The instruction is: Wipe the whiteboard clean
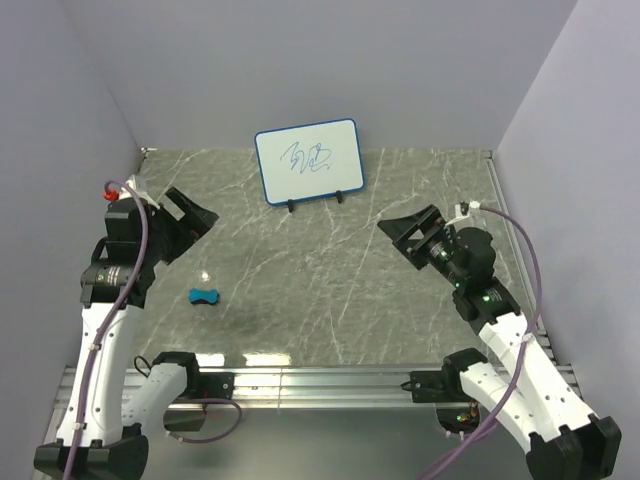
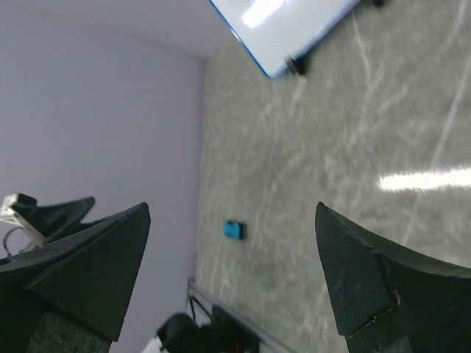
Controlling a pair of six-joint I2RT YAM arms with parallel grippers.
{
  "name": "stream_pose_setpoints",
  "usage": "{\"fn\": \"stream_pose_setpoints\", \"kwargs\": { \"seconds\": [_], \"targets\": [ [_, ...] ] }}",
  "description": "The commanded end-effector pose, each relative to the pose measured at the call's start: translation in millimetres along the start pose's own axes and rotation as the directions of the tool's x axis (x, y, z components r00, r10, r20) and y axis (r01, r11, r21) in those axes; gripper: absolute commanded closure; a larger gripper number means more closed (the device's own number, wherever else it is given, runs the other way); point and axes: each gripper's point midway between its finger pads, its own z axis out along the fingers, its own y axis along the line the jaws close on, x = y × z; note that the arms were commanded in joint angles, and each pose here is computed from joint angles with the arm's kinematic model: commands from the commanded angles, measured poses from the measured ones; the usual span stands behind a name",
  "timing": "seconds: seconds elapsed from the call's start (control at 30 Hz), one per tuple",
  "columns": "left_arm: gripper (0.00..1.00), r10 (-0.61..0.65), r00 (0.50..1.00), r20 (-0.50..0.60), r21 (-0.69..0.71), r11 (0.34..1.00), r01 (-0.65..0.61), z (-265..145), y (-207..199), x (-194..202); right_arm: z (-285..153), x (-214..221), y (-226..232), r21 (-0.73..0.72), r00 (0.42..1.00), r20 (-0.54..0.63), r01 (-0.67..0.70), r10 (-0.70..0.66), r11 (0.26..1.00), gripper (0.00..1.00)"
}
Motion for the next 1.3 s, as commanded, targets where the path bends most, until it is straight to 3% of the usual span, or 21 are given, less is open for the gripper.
{"fn": "stream_pose_setpoints", "kwargs": {
  "seconds": [0.0,0.13,0.3,0.33,0.47,0.53,0.73,0.83,1.03,1.27],
  "targets": [
    [0.01,-0.12,0.992,-0.035,-0.119,0.986,0.115,-9,25,19,-14,12,22,-0.016,0.995,-0.098,-0.002,0.0,1.0,0.0],
    [0.0,-0.142,0.989,-0.027,-0.023,0.99,0.142,-18,26,39,-32,13,22,0.0,0.996,-0.079,0.049,-0.048,0.999,0.0],
    [0.01,-0.195,0.974,-0.12,-0.323,0.935,0.147,-19,88,78,-38,19,16,0.016,0.989,-0.111,0.097,-0.095,0.995,0.01],
    [0.01,-0.18,0.981,-0.071,-0.406,0.904,0.136,-22,105,72,-42,17,18,0.033,0.988,-0.114,0.109,-0.105,0.993,0.01],
    [0.01,-0.204,0.978,-0.046,-0.477,0.864,0.158,-30,126,83,-46,11,19,0.071,0.981,-0.106,0.173,-0.165,0.982,0.02],
    [0.01,-0.275,0.96,-0.054,-0.559,0.805,0.2,-32,145,103,-47,14,14,0.087,0.981,-0.12,0.166,-0.155,0.982,0.02],
    [0.1,-0.342,0.94,-0.017,-0.608,0.75,0.262,-20,162,117,-49,32,-9,0.134,0.971,-0.2,0.162,-0.134,0.978,0.04],
    [0.19,-0.382,0.924,-0.01,-0.661,0.696,0.28,-14,169,123,-53,39,-19,0.158,0.965,-0.227,0.171,-0.132,0.973,0.05],
    [0.19,-0.412,0.91,0.04,-0.677,0.659,0.328,16,180,126,-59,42,-26,0.185,0.954,-0.256,0.206,-0.155,0.961,0.05],
    [0.26,-0.456,0.888,0.063,-0.704,0.61,0.363,50,189,132,-66,41,-31,0.216,0.947,-0.27,0.238,-0.176,0.947,0.07]
  ]
}}
